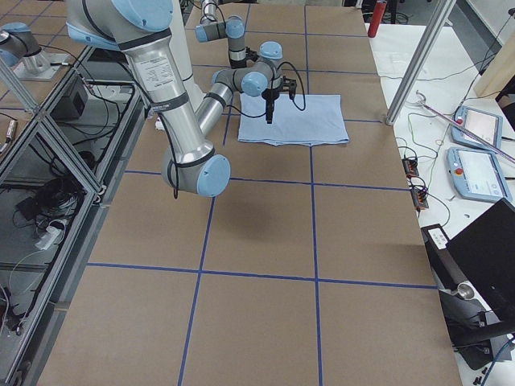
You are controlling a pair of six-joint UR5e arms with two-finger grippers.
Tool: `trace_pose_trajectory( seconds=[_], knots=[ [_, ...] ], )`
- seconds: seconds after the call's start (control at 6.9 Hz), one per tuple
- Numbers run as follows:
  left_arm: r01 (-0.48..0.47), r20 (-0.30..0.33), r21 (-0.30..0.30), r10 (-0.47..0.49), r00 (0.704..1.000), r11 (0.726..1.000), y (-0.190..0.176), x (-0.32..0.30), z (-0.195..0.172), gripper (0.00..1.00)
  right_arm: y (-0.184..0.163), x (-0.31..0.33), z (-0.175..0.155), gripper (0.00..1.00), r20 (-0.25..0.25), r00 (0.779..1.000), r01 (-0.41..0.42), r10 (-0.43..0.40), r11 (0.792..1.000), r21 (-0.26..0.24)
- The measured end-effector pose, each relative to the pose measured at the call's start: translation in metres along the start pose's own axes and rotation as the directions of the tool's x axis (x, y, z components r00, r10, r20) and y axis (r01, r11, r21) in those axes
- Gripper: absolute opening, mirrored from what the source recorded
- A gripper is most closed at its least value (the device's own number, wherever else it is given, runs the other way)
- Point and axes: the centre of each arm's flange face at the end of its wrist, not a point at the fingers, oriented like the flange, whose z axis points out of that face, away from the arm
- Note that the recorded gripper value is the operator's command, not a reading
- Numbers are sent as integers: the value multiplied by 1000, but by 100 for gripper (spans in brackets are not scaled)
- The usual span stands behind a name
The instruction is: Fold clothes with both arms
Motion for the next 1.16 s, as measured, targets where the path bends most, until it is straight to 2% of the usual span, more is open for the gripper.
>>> trace_pose_trajectory(
  seconds=[0.29, 0.72, 0.87, 1.16],
  knots=[
    [-44, -3, -1, 44, 999, 999, 1, 1, -2, 0, 51, -19, 19, 100, -8, 986, -167, 167, 986, 12],
    [-81, -1, 3, 81, 997, 997, -1, 2, 0, 0, 112, -25, 60, 100, -40, 931, -357, 362, 930, 86],
    [-83, -2, 2, 83, 997, 997, -1, 2, 1, 0, 124, -21, 71, 100, -50, 917, -390, 397, 915, 102],
    [-86, -4, 0, 86, 996, 996, 1, 3, 1, 0, 134, -14, 86, 100, -70, 906, -407, 417, 905, 126]
  ],
)
